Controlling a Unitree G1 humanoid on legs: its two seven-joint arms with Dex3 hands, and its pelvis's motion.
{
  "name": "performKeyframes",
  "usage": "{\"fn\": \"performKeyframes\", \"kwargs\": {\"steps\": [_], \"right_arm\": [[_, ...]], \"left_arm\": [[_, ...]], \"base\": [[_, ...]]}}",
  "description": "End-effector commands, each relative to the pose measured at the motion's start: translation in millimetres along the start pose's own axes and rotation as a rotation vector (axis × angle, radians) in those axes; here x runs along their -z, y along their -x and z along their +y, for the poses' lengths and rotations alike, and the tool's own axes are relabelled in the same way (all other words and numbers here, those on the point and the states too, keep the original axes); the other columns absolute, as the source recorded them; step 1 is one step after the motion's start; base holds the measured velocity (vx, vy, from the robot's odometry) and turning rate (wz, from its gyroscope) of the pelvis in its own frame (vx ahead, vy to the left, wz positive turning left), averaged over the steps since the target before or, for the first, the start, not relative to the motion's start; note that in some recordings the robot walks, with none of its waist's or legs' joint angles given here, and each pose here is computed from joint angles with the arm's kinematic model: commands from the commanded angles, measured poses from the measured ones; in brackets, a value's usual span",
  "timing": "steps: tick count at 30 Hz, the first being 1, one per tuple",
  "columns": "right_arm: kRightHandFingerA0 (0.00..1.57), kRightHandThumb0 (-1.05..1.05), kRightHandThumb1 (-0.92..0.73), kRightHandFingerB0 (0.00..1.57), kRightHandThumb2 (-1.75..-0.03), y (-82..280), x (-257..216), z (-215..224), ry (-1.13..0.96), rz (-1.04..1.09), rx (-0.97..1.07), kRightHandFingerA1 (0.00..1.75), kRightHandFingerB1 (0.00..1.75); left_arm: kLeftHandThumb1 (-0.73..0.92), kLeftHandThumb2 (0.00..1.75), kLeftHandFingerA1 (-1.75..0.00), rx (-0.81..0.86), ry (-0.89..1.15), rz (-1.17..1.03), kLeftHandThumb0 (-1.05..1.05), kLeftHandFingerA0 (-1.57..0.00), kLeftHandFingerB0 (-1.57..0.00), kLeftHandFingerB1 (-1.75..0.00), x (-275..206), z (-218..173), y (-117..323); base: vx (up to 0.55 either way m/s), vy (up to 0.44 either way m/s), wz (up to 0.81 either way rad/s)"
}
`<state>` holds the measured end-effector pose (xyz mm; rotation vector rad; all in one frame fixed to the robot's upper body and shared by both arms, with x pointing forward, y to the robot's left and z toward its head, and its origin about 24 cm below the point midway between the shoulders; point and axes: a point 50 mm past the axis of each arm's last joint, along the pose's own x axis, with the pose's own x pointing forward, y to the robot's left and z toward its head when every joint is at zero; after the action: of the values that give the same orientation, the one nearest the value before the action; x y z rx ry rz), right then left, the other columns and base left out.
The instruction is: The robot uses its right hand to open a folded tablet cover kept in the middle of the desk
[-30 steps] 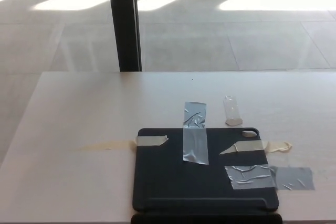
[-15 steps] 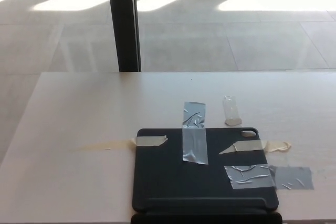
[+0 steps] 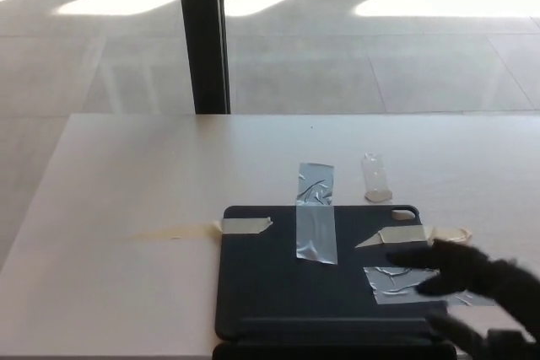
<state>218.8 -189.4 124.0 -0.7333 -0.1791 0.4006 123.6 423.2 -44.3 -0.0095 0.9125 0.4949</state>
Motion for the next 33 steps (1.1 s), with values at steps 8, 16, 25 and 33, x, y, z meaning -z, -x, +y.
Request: {"fn": "performKeyframes", "kwargs": {"steps": [8,16,25,33], "right_arm": [[0.43,-0.73,-0.67,0.30,-1.06,82,66,-151,-0.167,0.190,0.830,0.69,0.54],[0.36,-0.66,-0.77,0.34,-0.62,181,140,-143,-0.405,0.403,1.346,1.15,0.90],[0.32,-0.83,-0.81,0.23,-0.66,249,183,-108,-0.537,0.648,1.786,1.36,1.09],[0.36,-0.86,-0.88,0.14,-0.66,253,203,-77,-0.648,0.784,1.802,1.33,0.90]], "left_arm": [[0.56,0.69,-1.12,-0.001,-0.006,0.021,-0.94,-0.47,-0.28,-0.98,7,7,3],[0.53,0.71,-1.15,-0.010,-0.004,0.031,-0.90,-0.42,-0.27,-1.02,9,7,4],[0.51,0.74,-1.18,-0.017,0.008,0.054,-0.92,-0.44,-0.28,-1.05,19,8,5],[0.53,0.73,-1.09,-0.017,0.025,0.058,-0.91,-0.45,-0.28,-0.94,22,7,5]], "base": [[0.00,0.000,0.00],[0.00,0.000,0.00],[0.00,0.000,0.00],[0.00,0.000,0.00]]}}
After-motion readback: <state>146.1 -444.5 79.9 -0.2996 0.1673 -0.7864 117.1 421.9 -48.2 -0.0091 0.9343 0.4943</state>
